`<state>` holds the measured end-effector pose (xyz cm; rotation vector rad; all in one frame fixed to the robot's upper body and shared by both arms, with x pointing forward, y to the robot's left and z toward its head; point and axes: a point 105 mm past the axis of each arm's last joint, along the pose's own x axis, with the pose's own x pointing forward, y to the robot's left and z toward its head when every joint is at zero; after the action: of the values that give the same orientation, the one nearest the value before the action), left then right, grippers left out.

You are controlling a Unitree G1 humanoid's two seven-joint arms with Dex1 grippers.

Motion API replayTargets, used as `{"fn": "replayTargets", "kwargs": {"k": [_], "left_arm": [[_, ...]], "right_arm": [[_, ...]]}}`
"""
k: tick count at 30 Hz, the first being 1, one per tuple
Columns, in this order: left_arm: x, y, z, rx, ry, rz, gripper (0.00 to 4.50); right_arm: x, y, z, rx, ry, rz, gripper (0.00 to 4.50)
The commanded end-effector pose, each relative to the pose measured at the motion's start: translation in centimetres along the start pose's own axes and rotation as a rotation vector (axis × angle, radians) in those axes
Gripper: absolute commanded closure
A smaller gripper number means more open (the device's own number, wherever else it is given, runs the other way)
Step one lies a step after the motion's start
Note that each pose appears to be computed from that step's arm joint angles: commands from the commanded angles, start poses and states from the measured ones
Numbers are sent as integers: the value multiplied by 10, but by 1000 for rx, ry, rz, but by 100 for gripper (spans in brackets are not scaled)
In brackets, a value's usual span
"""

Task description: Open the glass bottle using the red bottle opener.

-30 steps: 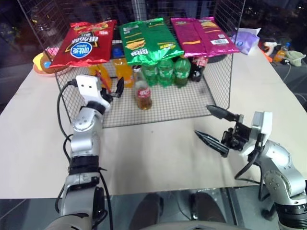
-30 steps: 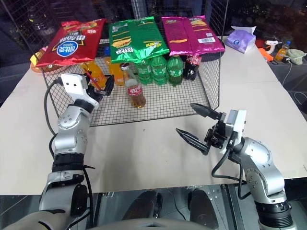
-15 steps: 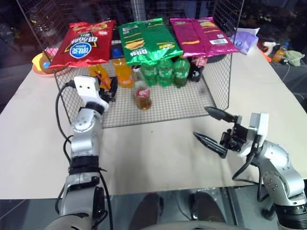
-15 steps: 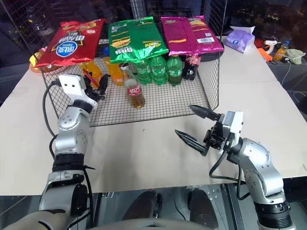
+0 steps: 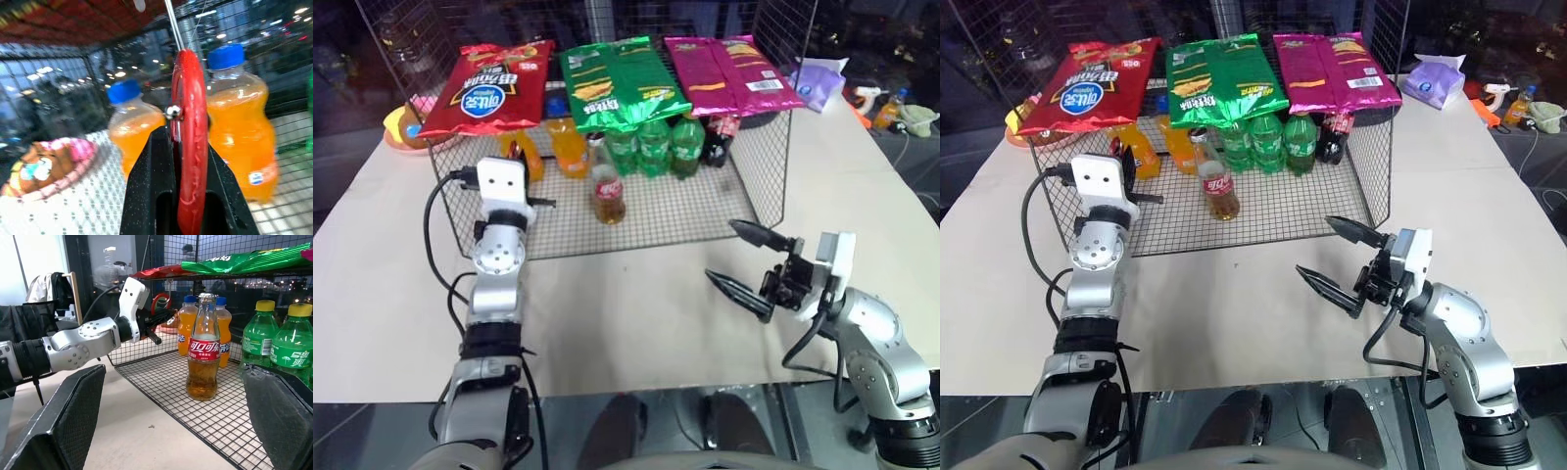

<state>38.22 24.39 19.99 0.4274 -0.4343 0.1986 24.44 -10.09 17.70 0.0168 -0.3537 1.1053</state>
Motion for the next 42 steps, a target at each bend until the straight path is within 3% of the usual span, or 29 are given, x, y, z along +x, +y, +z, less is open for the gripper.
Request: {"fn": "replayTargets", "kwargs": {"k": [1, 6, 19, 24, 33, 37, 42], "left_arm": [[-1, 7, 31, 117, -130, 69, 446], [-7, 14, 43, 191, -175, 156, 446], [-21, 35, 39, 228, -135, 274, 446], [-27, -6, 36, -27, -111, 38, 446], [-41, -41, 78, -372, -198, -301, 446], [-41, -59, 108, -575, -237, -453, 446], [-50, -89, 132, -861, -222, -691, 446]], "right_arm": [[0, 1, 7, -28, -22, 1, 0], [-1, 0, 6, -29, -16, -4, 0], [2, 0, 5, -22, -24, -3, 0], [3, -1, 4, -19, -24, -10, 0], [1, 7, 3, -30, 11, 58, 0], [5, 11, 4, -32, 44, 103, 0], [23, 2, 8, -6, 66, 43, 0]]}}
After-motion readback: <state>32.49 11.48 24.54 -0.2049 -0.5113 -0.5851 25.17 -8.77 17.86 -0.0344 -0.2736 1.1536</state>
